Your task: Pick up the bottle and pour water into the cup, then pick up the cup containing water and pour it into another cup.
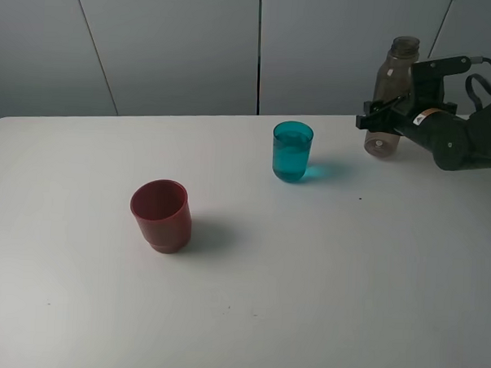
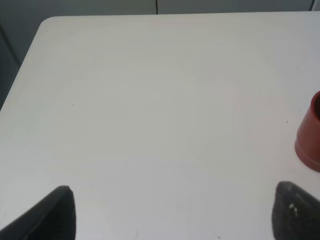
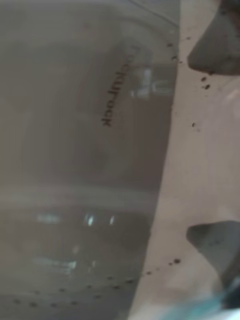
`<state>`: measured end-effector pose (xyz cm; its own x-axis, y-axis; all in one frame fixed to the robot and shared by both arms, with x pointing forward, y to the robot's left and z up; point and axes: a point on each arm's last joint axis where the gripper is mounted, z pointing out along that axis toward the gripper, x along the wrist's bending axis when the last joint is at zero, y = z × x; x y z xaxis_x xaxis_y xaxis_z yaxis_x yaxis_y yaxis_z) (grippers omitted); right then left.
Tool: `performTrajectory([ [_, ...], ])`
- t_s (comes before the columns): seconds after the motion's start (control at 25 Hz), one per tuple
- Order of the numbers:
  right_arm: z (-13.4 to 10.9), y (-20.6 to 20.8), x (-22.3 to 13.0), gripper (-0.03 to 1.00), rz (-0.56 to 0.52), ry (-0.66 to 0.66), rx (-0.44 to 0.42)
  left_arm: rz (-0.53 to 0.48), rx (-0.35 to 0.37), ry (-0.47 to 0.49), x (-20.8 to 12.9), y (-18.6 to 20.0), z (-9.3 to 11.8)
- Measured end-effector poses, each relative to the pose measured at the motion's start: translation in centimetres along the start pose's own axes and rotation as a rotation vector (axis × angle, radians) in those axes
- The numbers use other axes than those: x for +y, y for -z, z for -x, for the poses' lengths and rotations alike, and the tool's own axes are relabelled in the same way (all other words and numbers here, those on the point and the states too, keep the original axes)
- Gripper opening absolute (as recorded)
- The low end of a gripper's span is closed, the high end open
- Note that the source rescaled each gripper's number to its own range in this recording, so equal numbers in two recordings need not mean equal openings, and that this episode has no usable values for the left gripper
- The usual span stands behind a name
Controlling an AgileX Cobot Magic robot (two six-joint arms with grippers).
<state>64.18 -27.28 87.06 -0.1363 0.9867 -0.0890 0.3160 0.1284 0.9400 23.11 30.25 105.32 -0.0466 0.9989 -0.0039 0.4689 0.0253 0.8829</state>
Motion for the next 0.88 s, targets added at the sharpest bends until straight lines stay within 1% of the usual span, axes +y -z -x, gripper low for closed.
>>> performTrajectory([
  [0.16,-0.08,-0.14,-0.51,0.0,-0.012,-0.001,0.004,0.0,0.0,0.0,0.0,0.0,0.0],
  [0.36,-0.08,-0.14,-0.57,0.0,-0.018,-0.04,0.008,0.0,0.0,0.0,0.0,0.0,0.0],
  [0.72,-0.09,-0.13,-0.8,0.0,-0.044,-0.069,0.008,0.0,0.0,0.0,0.0,0.0,0.0],
  [0.76,-0.09,-0.13,-0.82,0.03,-0.046,-0.08,0.008,0.0,0.0,0.0,0.0,0.0,0.0],
  [0.8,-0.09,-0.13,-0.85,0.16,-0.049,-0.085,0.008,0.0,0.0,0.0,0.0,0.0,0.0],
  [0.84,-0.11,-0.12,-0.96,0.38,-0.061,-0.092,0.009,0.0,0.0,0.0,0.0,0.0,0.0],
  [0.88,-0.13,-0.12,-1.04,0.62,-0.07,-0.095,0.01,0.0,0.0,0.0,0.0,0.0,0.0],
])
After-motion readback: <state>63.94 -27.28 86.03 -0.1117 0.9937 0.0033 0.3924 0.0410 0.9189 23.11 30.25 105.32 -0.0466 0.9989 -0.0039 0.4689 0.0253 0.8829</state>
